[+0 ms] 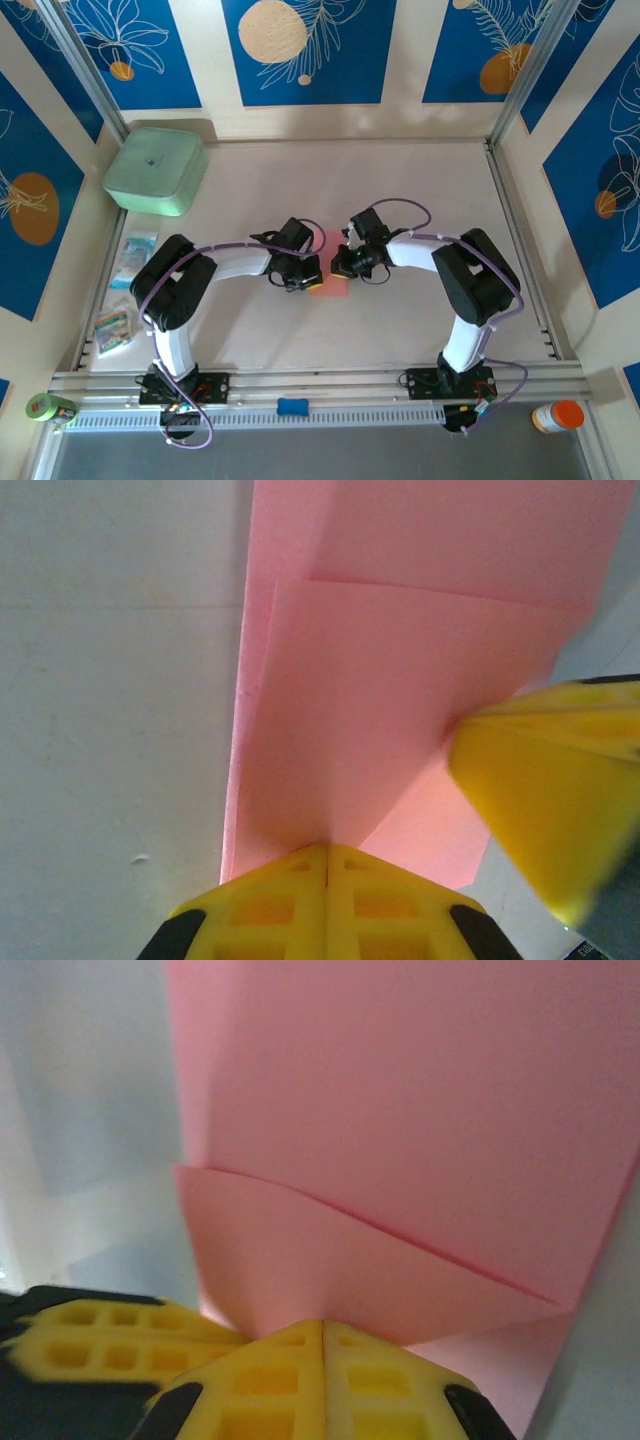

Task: Fold a paper plane with a square sheet of paper (pick it up from the middle)

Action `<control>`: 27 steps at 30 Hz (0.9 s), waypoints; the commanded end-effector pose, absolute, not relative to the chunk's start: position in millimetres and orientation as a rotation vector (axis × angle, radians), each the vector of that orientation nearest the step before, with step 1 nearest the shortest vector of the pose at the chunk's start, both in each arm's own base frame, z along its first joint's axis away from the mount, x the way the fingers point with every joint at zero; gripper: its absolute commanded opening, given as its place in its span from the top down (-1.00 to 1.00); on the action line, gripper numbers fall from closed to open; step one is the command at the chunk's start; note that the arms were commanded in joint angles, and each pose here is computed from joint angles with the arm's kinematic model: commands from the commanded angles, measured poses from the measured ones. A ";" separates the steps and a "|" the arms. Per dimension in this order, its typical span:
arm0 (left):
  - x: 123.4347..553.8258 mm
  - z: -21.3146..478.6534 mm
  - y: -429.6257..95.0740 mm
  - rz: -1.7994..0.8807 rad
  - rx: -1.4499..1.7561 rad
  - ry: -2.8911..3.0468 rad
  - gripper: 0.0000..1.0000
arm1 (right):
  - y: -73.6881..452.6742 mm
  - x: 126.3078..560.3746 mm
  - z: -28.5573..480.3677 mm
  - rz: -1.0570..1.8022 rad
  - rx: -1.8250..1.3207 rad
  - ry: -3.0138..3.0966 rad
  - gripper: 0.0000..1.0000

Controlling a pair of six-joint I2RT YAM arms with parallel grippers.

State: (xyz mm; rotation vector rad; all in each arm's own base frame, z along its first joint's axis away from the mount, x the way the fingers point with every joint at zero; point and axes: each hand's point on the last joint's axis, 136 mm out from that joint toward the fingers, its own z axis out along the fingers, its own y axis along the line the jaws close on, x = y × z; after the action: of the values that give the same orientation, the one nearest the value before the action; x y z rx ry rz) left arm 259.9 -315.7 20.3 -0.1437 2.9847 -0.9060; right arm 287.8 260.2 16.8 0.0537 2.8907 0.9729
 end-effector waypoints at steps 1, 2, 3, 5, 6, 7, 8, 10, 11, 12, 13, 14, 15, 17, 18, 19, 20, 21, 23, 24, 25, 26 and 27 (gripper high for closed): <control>249.2 14.6 -313.8 -0.875 -0.079 3.040 1.00 | 262.6 291.7 13.5 0.971 0.094 2.922 1.00; 250.6 19.1 -317.1 -0.898 -0.052 3.025 1.00 | 261.2 291.8 11.5 0.960 0.101 2.930 1.00; 252.2 24.4 -321.4 -0.926 -0.018 3.004 1.00 | 259.8 292.0 9.8 0.952 0.107 2.938 1.00; 258.4 36.6 -328.6 -0.974 0.037 2.951 0.98 | 257.7 290.4 6.7 0.943 0.113 2.951 1.00; 261.2 42.3 -332.3 -0.995 0.061 2.925 0.95 | 255.9 289.3 4.9 0.937 0.117 2.959 1.00; 264.2 46.8 -335.6 -1.014 0.080 2.904 0.92 | 255.0 288.3 4.0 0.935 0.118 2.964 1.00; 266.1 48.4 -337.5 -1.020 0.092 2.893 0.91 | 254.5 288.0 3.7 0.933 0.117 2.965 1.00; 270.6 47.7 -340.3 -1.021 0.095 2.885 0.90 | 253.6 287.1 3.1 0.926 0.114 2.971 1.00; 270.4 45.0 -341.4 -1.017 0.098 2.893 0.91 | 253.2 286.6 2.6 0.924 0.117 2.974 1.00; 271.0 41.5 -341.6 -1.012 0.095 2.902 0.91 | 253.0 286.2 2.6 0.923 0.117 2.975 1.00; 270.2 36.6 -341.3 -1.006 0.088 2.917 0.91 | 252.3 285.9 1.9 0.921 0.120 2.979 1.00; 268.8 32.5 -340.2 -0.997 0.083 2.930 0.91 | 252.2 285.7 1.6 0.919 0.121 2.982 1.00; 267.0 28.7 -338.5 -0.988 0.076 2.943 0.92 | 251.8 285.7 1.0 0.917 0.124 2.985 1.00; 262.9 22.5 -333.1 -0.960 0.070 2.967 0.93 | 250.3 285.5 -0.6 0.909 0.133 2.991 1.00; 259.7 20.3 -331.4 -0.955 0.076 2.977 0.94 | 249.8 286.0 -0.9 0.908 0.140 2.993 1.00; 255.5 17.1 -328.4 -0.949 0.072 2.992 0.94 | 249.2 286.3 -1.8 0.906 0.147 2.995 1.00; 251.4 14.6 -326.0 -0.946 0.071 3.005 0.95 | 248.8 286.6 -2.5 0.905 0.154 2.998 1.00; 246.9 12.2 -322.9 -0.942 0.074 3.018 0.95 | 248.4 286.8 -3.3 0.902 0.164 3.003 1.00; 236.7 7.3 -314.3 -0.914 0.083 3.053 0.95 | 247.5 287.0 -5.8 0.895 0.179 3.013 1.00; 231.4 5.4 -309.2 -0.894 0.094 3.070 0.95 | 247.0 287.7 -6.4 0.892 0.188 3.015 1.00; 226.5 4.9 -304.0 -0.874 0.106 3.084 0.95 | 246.7 288.3 -7.1 0.891 0.194 3.017 1.00; 221.4 5.0 -299.7 -0.861 0.120 3.097 0.95 | 246.1 288.1 -8.2 0.888 0.201 3.021 1.00; 216.7 5.2 -294.1 -0.841 0.137 3.109 0.95 | 245.8 288.3 -8.9 0.885 0.206 3.024 1.00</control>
State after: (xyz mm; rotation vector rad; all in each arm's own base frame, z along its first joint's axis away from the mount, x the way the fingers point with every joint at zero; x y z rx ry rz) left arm 256.1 -321.5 19.8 0.0801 2.9576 -0.9510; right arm 296.0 262.5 15.0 0.1074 2.9292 1.0042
